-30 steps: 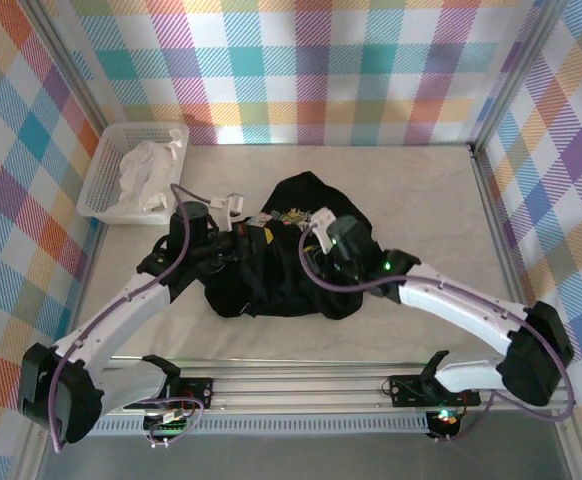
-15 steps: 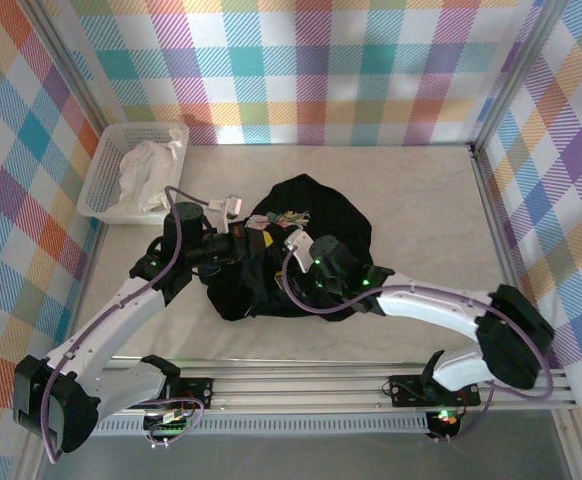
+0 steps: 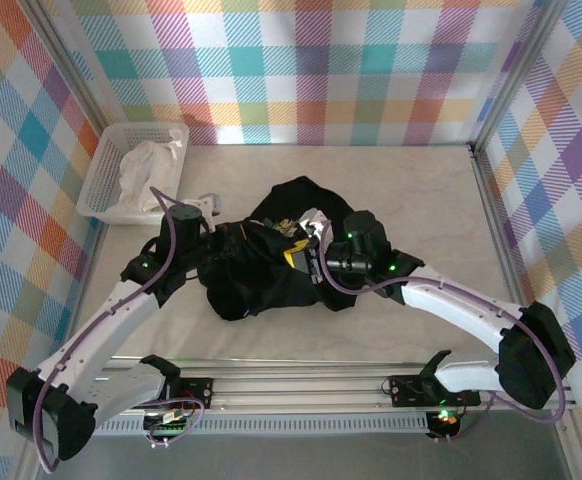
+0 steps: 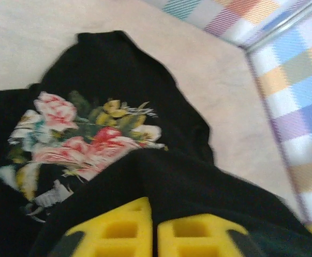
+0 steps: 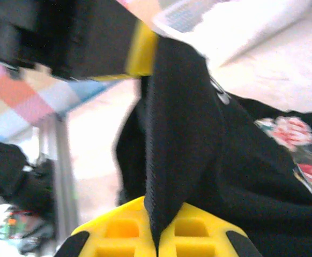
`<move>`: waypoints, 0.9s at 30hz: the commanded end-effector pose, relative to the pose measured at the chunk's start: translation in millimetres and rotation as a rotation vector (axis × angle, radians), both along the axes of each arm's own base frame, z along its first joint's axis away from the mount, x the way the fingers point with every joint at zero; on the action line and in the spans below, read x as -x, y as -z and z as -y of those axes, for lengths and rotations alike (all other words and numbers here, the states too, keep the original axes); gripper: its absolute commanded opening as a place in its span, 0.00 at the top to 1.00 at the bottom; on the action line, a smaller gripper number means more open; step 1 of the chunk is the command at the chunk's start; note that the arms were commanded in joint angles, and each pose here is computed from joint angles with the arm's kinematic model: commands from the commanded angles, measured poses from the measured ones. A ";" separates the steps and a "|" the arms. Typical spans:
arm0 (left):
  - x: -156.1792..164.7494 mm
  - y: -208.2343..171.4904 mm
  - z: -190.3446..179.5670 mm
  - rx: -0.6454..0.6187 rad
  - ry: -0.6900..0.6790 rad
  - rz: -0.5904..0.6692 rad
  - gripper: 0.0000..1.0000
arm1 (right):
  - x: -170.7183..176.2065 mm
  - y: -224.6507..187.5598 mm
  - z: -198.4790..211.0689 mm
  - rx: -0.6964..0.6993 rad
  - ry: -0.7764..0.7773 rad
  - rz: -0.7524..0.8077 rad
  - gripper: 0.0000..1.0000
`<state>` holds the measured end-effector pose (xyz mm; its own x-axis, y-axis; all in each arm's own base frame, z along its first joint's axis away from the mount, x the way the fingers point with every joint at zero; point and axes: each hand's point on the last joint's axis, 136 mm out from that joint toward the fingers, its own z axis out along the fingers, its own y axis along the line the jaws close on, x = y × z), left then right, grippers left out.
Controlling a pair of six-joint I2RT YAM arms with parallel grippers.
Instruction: Fold the inside-out t-shirt
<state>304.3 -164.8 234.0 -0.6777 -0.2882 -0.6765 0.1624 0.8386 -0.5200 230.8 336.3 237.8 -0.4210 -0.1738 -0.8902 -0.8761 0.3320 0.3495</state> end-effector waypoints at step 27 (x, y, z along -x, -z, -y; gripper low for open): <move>19.5 71.1 60.4 -0.065 0.111 -0.194 0.55 | -2.9 -31.2 4.7 -0.174 -0.061 -0.079 1.00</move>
